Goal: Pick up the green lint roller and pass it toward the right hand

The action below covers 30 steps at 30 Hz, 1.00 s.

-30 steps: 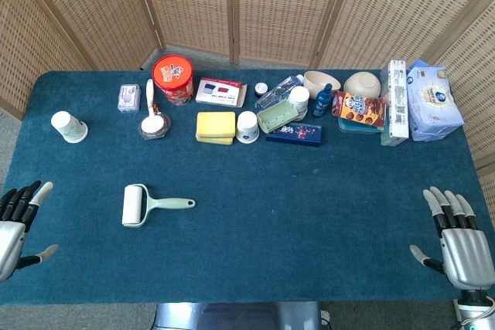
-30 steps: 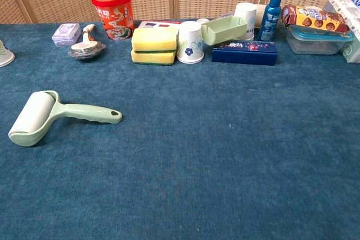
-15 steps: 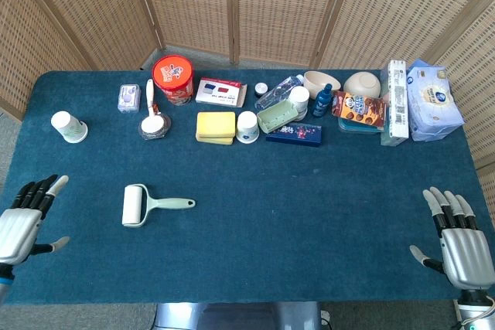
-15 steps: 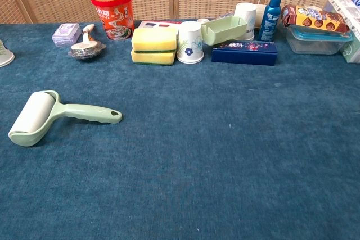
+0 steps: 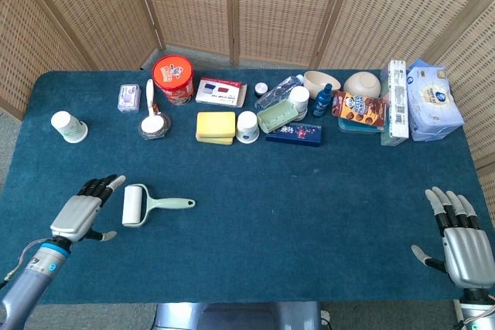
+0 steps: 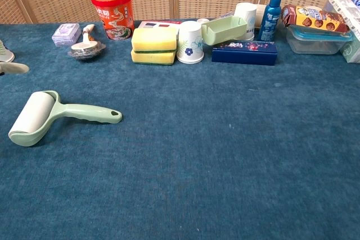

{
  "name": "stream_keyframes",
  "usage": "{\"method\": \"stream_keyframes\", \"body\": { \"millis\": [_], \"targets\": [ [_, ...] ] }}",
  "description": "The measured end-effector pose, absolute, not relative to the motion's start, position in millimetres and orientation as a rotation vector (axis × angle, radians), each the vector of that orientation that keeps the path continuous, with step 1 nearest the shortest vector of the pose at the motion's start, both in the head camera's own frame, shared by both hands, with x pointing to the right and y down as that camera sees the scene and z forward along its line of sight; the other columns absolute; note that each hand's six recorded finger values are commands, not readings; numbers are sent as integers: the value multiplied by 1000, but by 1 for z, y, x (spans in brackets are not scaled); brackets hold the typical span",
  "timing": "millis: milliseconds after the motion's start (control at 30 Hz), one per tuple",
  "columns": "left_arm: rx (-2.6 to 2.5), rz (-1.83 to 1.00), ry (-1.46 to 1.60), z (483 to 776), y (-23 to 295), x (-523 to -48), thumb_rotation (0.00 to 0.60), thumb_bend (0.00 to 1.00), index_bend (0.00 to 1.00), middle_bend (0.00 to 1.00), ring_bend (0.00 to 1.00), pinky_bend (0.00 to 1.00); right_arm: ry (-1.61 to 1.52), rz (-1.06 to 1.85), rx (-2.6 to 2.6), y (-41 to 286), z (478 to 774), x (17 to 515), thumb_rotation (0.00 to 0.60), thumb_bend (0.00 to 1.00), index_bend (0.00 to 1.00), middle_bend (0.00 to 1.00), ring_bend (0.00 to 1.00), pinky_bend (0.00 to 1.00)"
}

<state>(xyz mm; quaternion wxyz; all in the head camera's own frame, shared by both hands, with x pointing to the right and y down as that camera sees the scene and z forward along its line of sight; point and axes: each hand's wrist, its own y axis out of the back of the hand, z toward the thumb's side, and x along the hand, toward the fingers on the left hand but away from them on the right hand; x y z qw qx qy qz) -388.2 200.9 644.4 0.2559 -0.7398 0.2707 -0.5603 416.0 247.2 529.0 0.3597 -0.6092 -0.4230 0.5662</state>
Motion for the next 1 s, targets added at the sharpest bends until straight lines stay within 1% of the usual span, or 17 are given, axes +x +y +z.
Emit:
{"method": "stream_keyframes", "body": {
  "millis": [333,900,933,1000],
  "targets": [
    [-2046,-1559,688,662,196,-371,600,0,0,0,0,0,-1111,1459,-1580,246,528,419,600,0,0,0,0,0],
    [-2089,-1623,671,681,184,-364,600,0,0,0,0,0,-1118,1460,-1595,246,529,419,600,0,0,0,0,0],
    [-2096,-1625,674,682,184,-363,600,0,0,0,0,10,-1117,1461,-1596,246,529,419,600,0,0,0,0,0],
    [-2101,-1625,675,683,182,-361,600,0,1,0,17,91,-1116,1462,-1597,246,529,419,600,0,0,0,0,0]
  ]
}}
